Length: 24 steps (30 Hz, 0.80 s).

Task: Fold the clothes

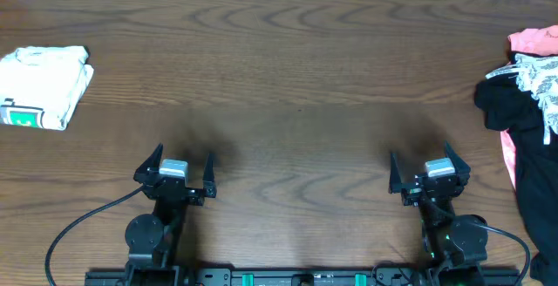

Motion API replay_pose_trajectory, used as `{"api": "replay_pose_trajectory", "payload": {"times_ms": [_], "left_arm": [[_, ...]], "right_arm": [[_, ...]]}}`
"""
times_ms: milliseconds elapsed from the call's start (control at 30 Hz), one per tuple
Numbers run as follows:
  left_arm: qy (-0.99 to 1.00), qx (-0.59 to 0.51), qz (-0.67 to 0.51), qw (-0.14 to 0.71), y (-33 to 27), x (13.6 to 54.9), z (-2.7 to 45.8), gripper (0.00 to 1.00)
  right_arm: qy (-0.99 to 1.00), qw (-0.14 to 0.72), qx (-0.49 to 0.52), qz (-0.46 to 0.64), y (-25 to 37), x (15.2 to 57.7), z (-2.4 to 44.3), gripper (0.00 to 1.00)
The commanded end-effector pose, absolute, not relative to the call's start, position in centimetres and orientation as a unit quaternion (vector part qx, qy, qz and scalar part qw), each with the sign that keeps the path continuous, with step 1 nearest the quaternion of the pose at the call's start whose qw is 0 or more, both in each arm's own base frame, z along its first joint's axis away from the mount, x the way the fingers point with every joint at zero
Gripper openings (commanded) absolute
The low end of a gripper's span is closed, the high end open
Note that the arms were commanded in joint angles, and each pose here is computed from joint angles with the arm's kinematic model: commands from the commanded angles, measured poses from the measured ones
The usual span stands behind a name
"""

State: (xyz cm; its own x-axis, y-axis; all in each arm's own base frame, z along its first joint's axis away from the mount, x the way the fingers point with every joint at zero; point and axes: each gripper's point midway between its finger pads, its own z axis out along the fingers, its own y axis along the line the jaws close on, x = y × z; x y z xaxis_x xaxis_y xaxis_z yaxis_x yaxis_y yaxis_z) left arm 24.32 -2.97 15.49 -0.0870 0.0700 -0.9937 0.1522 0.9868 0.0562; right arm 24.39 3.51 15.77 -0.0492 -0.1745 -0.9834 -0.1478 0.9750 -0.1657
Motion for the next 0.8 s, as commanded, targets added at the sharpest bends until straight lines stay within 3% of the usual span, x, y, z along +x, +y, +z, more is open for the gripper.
{"api": "replay_pose_trajectory", "payload": {"times_ms": [0,767], "left_arm": [[0.752,0.080,-0.028,0.654,-3.01,24.23,13.94,0.98],[0.752,0.080,-0.028,0.654,-3.01,24.23,13.94,0.98]], "right_arm": [[0.724,0.681,-0.112,-0.014,3.36,24.40,15.69,0.99],[0.724,0.681,-0.112,-0.014,3.36,24.40,15.69,0.99]]}}
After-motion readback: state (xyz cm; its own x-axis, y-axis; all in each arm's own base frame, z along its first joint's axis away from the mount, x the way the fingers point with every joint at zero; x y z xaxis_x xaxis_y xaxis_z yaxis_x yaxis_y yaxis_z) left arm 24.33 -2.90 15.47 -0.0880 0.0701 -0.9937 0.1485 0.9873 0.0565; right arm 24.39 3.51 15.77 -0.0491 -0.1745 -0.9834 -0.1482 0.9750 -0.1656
